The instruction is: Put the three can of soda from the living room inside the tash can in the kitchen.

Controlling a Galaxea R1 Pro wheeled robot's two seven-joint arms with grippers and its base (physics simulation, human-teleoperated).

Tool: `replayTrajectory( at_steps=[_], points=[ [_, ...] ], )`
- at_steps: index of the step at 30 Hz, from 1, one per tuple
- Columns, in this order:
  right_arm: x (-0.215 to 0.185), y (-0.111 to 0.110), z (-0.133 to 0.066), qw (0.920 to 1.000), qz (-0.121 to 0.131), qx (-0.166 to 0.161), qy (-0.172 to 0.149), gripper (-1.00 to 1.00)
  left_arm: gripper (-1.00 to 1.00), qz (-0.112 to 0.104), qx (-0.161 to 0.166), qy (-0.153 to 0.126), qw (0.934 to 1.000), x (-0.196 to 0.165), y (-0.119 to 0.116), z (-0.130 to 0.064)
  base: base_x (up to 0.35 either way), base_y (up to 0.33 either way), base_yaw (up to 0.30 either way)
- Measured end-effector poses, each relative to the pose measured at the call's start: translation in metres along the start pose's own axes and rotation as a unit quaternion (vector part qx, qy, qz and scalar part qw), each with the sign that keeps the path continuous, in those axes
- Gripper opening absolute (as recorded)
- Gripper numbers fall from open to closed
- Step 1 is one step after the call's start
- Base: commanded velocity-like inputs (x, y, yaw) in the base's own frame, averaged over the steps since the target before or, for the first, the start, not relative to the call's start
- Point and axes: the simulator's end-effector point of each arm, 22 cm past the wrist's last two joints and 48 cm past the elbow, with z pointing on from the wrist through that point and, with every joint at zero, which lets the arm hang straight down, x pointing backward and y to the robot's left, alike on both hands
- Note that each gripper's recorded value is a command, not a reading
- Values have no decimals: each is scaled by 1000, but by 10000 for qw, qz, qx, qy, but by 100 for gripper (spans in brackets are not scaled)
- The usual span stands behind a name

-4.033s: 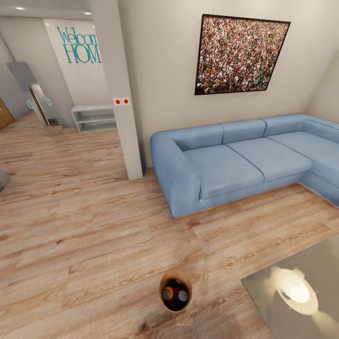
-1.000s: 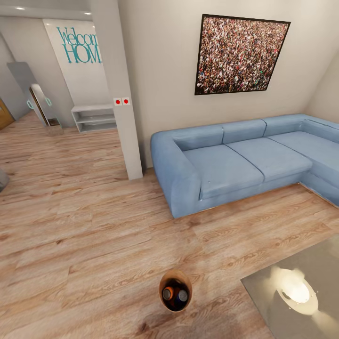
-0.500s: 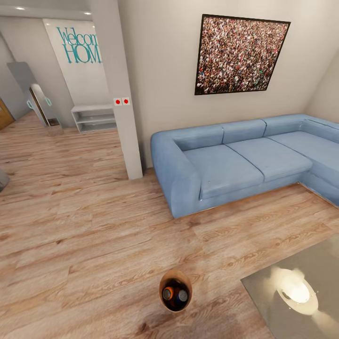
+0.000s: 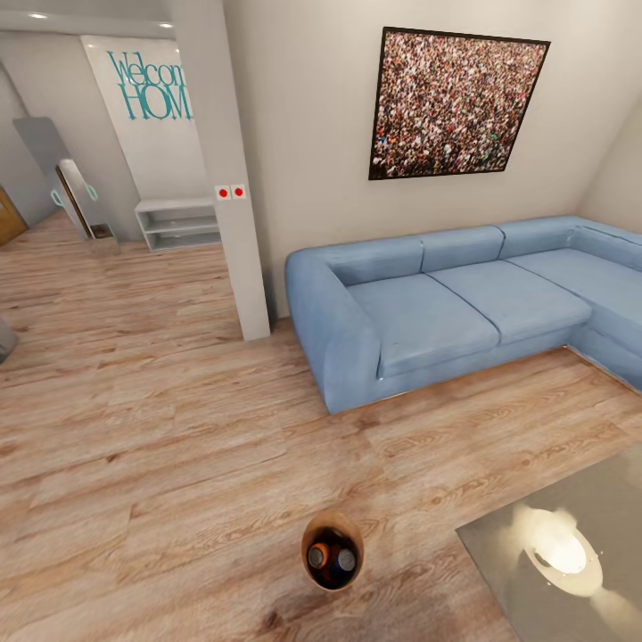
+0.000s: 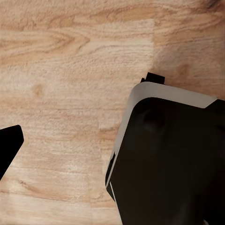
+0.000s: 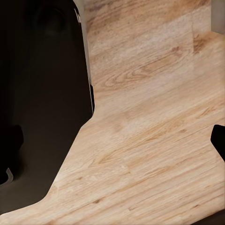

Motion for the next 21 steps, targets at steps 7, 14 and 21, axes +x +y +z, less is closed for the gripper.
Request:
replayTrajectory(
  at_steps=[7,14,21],
  points=[
    [0,0,0,10000,0,1,-1,100,100,-2,1,0,10000,0,0,0,0,0,0],
    [0,0,0,10000,1,-1,-2,100,100,-2,1,0,10000,0,0,0,0,0,0],
    [0,0,0,10000,0,0,0,100,100,-1,0,0,10000,0,0,0,0,0,0]
  ],
)
